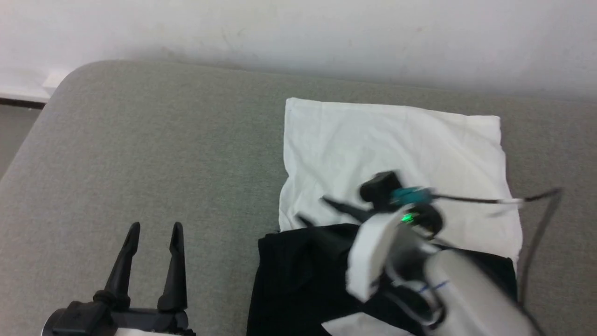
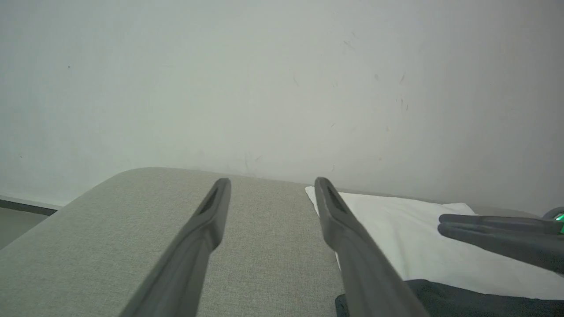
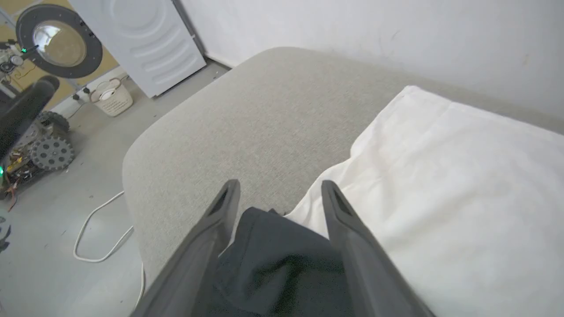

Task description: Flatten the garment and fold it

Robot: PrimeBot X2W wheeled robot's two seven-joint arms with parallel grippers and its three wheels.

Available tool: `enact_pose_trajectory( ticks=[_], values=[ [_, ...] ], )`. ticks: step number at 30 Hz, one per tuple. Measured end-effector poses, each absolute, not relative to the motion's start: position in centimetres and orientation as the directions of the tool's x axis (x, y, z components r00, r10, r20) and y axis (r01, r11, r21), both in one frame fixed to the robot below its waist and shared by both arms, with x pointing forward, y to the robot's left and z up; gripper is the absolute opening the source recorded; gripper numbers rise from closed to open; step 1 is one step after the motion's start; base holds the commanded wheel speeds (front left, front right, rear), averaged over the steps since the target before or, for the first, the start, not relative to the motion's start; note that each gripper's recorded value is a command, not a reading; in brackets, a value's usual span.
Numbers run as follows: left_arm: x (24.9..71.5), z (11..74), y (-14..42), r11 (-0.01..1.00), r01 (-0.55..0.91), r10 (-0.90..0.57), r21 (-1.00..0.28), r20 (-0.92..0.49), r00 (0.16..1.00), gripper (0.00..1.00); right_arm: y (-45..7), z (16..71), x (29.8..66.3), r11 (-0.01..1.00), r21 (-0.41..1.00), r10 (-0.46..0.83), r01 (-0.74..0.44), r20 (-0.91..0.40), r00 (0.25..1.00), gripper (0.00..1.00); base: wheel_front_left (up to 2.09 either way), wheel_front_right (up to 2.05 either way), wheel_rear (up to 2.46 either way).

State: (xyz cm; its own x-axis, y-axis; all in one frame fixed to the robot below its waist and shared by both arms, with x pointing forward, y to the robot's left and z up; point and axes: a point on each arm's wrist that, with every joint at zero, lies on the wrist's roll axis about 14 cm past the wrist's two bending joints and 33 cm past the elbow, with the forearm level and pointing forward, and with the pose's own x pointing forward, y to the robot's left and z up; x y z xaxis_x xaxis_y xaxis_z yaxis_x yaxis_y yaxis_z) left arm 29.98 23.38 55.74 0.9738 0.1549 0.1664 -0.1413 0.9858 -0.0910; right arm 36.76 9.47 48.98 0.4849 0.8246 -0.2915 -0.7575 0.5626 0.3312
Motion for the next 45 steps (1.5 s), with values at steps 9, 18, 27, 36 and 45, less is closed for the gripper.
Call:
enact_pose_trajectory(
  ticks=[9, 18, 27, 36, 45],
  values=[
    [31.7, 56.5, 20.9, 0.995, -0.036, 0.053, -0.088, 0.192, 0.98, 1.0, -9.3, 55.9, 42.4, 0.909, 0.115, 0.406, -0.401, -0.027, 0.913, 1.0, 0.0, 0.0, 0.0],
    [33.4, 56.4, 18.1, 0.994, 0.06, -0.039, -0.094, 0.211, 0.977, 1.0, -20.7, 56.7, 37.4, 0.999, 0.042, 0.009, -0.013, 0.09, 0.996, 1.0, 0.0, 0.0, 0.0],
    [33.8, 53.2, 16.8, 0.996, 0.085, -0.079, -0.036, 0.136, 0.988, 1.0, -22.7, 52.6, 34.4, 0.995, 0.071, -0.067, 0.063, 0.063, 0.996, 1.0, 0.0, 0.0, 0.0],
    [35.5, 52.8, 16.6, 0.994, 0.1, -0.093, -0.042, 0.136, 0.986, 1.0, -22.2, 51.6, 35.2, 0.994, 0.094, -0.06, 0.054, 0.061, 0.996, 1.0, 0.0, 0.0, 0.0],
    [44.4, 60.0, 15.6, 0.971, 0.232, -0.24, 0.062, 0.244, 0.94, 1.0, -21.9, 51.6, 38.1, 0.994, 0.096, -0.049, 0.043, 0.064, 0.997, 1.0, 0.0, 0.0, 0.0]
  ],
)
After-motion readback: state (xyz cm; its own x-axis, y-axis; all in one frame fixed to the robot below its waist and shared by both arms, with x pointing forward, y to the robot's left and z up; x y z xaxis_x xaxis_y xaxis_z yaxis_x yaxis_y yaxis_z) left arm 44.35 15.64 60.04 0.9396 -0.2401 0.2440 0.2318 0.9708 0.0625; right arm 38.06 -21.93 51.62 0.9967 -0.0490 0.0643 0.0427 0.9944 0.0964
